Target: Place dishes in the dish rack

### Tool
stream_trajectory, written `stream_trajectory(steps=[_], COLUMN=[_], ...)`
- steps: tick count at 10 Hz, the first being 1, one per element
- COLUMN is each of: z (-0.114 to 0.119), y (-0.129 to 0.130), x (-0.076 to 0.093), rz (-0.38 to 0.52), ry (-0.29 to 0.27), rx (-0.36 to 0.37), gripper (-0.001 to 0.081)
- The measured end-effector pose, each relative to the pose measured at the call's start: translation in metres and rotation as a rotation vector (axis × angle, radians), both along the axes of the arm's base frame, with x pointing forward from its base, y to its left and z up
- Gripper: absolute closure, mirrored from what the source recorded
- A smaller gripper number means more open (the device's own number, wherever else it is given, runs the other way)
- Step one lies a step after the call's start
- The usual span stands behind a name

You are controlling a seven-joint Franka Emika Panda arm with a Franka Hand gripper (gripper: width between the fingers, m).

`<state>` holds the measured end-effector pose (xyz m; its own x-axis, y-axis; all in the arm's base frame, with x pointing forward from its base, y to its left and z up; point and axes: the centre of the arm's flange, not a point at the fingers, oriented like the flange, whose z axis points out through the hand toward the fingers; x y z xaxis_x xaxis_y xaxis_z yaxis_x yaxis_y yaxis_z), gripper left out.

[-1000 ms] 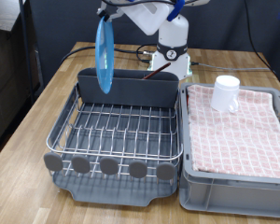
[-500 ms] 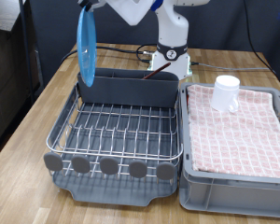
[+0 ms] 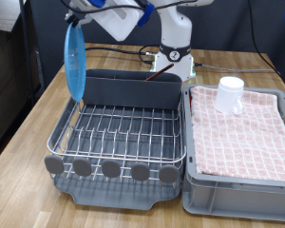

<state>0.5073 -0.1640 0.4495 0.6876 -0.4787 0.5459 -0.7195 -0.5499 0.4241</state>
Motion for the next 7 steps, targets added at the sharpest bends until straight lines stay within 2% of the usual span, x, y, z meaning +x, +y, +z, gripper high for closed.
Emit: stream_trajectory(steps=[2,5,7], z=[-0.017,-0.022,-0.035], y=[0.002,0.002,-0.001], x=[0.002,0.002,0.003], rz=[0.005,0.004,0.003], ry=[0.004,0.001,0.013], rx=[0.013,0.023,0.032], gripper=[0.0789,0.0789,0.0789])
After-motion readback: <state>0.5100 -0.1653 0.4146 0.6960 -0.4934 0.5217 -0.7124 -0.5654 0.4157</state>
